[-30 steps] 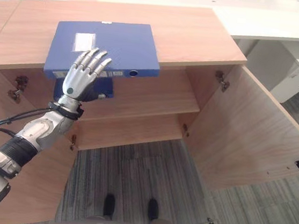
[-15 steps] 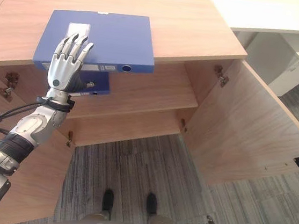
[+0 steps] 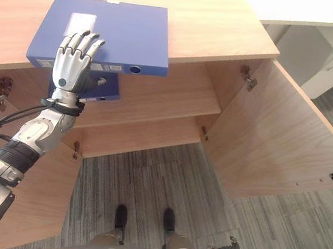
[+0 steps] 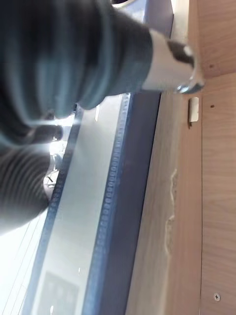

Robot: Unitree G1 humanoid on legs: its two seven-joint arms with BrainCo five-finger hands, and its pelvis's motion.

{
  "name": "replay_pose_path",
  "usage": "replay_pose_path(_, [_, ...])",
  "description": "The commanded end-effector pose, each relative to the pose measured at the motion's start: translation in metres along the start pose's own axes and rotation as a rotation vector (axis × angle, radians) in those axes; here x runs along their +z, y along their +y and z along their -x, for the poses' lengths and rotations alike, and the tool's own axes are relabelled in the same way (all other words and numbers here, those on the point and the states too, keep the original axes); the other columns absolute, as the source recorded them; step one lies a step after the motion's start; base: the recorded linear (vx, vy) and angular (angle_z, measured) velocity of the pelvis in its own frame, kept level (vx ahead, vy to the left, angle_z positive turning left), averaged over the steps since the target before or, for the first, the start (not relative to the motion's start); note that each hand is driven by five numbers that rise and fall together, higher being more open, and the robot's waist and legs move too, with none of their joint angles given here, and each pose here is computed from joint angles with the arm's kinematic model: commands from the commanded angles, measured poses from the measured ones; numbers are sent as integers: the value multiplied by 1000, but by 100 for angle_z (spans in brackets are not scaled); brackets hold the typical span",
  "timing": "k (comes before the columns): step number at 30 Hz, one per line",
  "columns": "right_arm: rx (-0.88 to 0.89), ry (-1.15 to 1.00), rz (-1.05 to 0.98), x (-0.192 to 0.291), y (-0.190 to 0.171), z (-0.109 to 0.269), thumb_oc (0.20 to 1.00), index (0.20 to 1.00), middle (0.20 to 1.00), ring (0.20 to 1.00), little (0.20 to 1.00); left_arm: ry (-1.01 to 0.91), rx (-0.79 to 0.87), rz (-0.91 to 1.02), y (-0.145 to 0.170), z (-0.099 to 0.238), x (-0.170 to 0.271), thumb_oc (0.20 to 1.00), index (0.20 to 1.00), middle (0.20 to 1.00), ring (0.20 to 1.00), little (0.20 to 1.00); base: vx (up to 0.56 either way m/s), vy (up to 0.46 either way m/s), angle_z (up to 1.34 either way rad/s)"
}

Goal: Put the empty folder in the office cabinet

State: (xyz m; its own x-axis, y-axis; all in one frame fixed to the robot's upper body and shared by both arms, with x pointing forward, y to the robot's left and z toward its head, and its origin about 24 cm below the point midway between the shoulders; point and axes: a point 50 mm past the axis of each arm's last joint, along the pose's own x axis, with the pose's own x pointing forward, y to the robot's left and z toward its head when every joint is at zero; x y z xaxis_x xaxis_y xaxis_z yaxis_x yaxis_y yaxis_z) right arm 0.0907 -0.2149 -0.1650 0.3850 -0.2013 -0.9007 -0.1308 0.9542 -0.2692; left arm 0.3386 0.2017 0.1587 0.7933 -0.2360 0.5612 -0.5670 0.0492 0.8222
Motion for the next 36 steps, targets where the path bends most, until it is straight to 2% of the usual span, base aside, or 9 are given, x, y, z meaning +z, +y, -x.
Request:
replay_pose_path(1, [-64,-42,1,12,-19,-2,1000,1000,1000,1000,1000,41,94,-49,29,-32,-21,200,200,200,200,200,-39,-5,-2])
replay_pose_path(12, [-79,-83,-31,18,-27,-2,1000,1000,1000,1000,1000,37,65,-71,29,-34,-27,200,200,200,200,200,-16,-10,-3])
replay_pose_path(15, [-71,-75,-37,16,-26,-2,1000,1000,1000,1000,1000,58,86,45,30,-31,-22,200,200,200,200,200,0,0,0])
replay_pose_path(17, [-64,-53,-35,13,-24,-2,1000,1000,1000,1000,1000,103,194,310,40,-30,-12,200,200,200,200,200,17,-7,0])
replay_pose_path(20, [-60,-51,-31,13,-24,-2,1000,1000,1000,1000,1000,117,216,375,42,-28,-10,200,200,200,200,200,5,-1,3])
replay_pose_path(25, [-78,-126,-8,46,-35,-5,1000,1000,1000,1000,1000,95,415,915,74,-34,14,200,200,200,200,200,10,13,8])
replay_pose_path(27, [-83,-148,-13,56,-37,-6,1000,1000,1000,1000,1000,86,431,994,77,-34,17,200,200,200,200,200,29,20,12])
replay_pose_path(31, [-124,-373,-58,132,-56,1,1000,1000,1000,1000,1000,6,442,1539,87,-24,35,200,200,200,200,200,41,35,11])
replay_pose_path(36, [-160,-760,-162,232,-95,46,1000,1000,1000,1000,1000,7,280,1862,70,2,53,200,200,200,200,200,6,15,9])
